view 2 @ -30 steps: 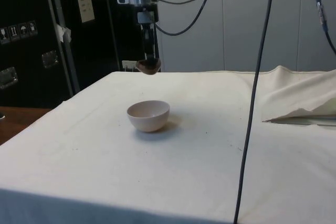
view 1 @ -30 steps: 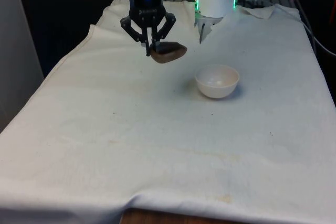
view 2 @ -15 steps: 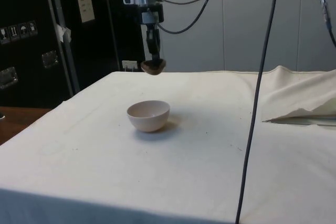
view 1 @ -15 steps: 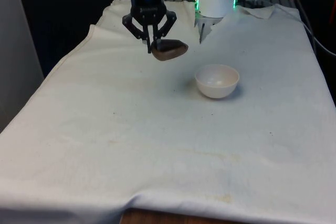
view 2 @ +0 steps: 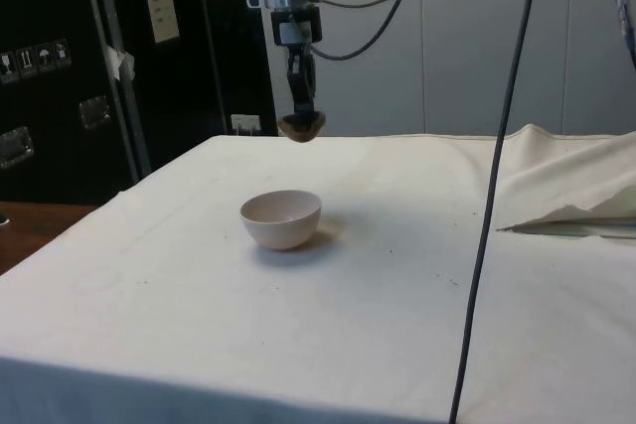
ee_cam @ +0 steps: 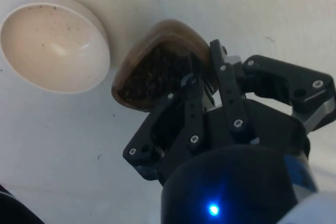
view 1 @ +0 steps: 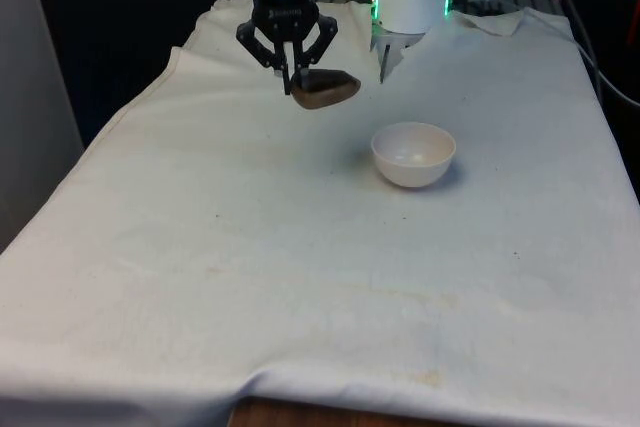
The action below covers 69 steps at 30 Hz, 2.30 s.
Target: Pour the coffee beans from the cup into the bowl.
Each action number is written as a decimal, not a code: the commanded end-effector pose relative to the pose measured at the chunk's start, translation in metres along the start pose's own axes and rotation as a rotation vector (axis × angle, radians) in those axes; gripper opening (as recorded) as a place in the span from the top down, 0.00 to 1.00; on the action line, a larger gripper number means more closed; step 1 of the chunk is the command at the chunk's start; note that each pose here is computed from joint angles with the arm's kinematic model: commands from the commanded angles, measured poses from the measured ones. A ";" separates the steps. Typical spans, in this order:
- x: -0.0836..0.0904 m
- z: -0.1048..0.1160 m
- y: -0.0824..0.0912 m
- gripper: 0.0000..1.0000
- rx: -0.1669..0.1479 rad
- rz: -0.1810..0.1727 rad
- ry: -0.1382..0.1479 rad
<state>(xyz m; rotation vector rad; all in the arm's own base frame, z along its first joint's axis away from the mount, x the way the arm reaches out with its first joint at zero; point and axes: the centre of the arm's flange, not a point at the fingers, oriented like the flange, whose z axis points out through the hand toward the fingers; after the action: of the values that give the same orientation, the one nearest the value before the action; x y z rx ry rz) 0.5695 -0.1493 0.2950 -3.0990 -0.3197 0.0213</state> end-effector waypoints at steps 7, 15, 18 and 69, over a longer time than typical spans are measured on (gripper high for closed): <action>-0.006 -0.005 0.000 1.00 -0.020 0.026 0.010; -0.005 -0.005 -0.005 1.00 -0.044 0.040 0.013; -0.003 -0.005 -0.009 1.00 -0.056 0.043 0.013; 0.023 0.000 -0.078 1.00 -0.298 0.067 -0.023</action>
<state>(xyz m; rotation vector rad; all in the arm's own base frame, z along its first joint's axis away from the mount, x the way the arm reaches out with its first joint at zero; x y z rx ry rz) 0.5772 -0.0695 0.2944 -3.3939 -0.2378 0.0383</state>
